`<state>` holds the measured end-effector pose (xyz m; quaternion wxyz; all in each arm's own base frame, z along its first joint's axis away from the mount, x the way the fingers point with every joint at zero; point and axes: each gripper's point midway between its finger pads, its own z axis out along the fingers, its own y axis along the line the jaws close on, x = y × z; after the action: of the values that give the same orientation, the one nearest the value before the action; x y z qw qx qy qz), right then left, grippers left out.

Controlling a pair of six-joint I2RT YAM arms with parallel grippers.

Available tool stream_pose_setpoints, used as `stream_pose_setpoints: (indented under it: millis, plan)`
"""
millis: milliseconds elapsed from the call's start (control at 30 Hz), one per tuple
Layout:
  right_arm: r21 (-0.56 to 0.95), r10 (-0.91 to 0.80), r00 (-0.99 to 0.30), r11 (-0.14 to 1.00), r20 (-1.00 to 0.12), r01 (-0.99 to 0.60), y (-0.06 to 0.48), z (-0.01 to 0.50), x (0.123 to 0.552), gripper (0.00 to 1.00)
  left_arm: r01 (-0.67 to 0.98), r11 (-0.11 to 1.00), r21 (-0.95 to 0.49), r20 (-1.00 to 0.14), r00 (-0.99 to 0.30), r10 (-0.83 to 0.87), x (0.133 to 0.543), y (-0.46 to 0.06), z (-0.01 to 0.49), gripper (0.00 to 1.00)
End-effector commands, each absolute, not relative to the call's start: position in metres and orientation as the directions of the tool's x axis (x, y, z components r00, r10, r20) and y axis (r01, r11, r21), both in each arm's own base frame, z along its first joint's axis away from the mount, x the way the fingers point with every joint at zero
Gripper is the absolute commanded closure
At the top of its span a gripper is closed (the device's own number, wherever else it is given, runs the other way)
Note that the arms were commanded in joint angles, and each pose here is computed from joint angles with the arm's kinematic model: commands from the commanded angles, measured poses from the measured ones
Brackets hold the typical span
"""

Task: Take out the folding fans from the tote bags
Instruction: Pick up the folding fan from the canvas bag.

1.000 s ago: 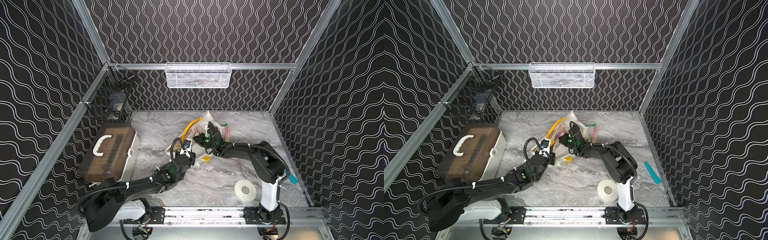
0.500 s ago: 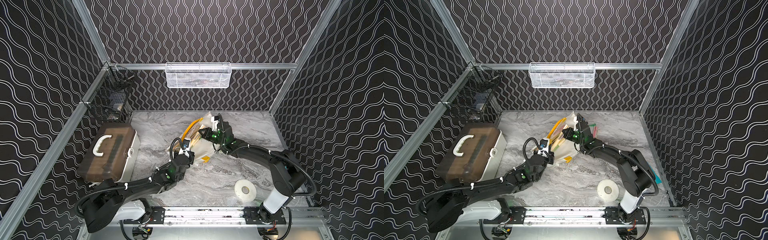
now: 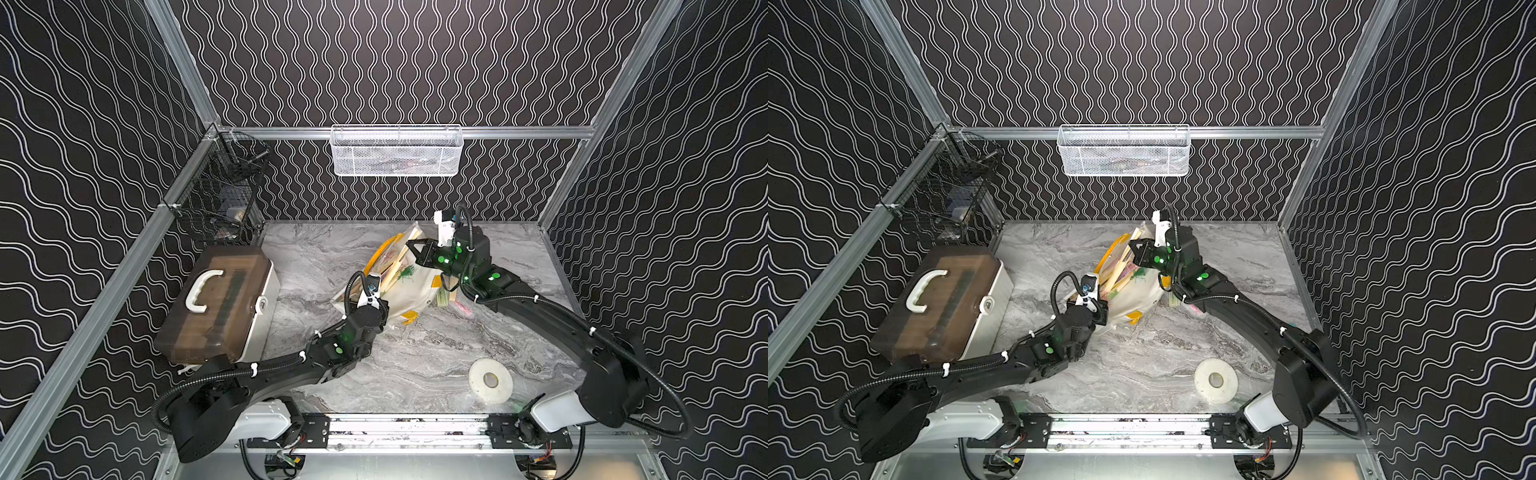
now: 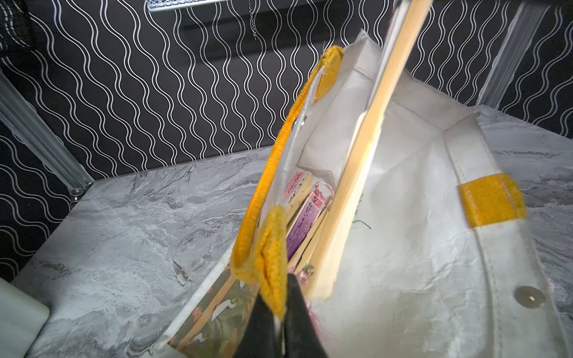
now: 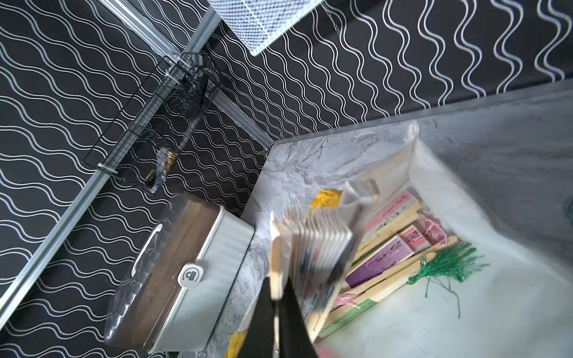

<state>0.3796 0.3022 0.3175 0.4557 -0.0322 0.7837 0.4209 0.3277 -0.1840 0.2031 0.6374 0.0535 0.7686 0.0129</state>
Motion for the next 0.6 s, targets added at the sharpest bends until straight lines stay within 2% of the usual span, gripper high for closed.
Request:
stream_pose_setpoints:
  millis: [0, 400, 567]
  plan:
    - [0.546, 0.262, -0.555, 0.713, -0.789, -0.44, 0.288, 0.328, 0.373, 0.94, -0.003, 0.992, 0.124, -0.976, -0.18, 0.122, 0.33, -0.17, 0.208, 1.0]
    - [0.459, 0.302, -0.408, 0.806, -0.862, -0.373, 0.201, 0.407, 0.36, 0.94, -0.054, 0.991, 0.118, -0.974, -0.201, 0.105, 0.338, -0.147, 0.21, 1.0]
    - [0.376, 0.283, -0.344, 0.894, -0.895, -0.243, 0.149, 0.423, 0.367, 0.94, -0.067, 0.99, 0.121, -0.974, -0.198, 0.106, 0.338, -0.143, 0.212, 1.0]
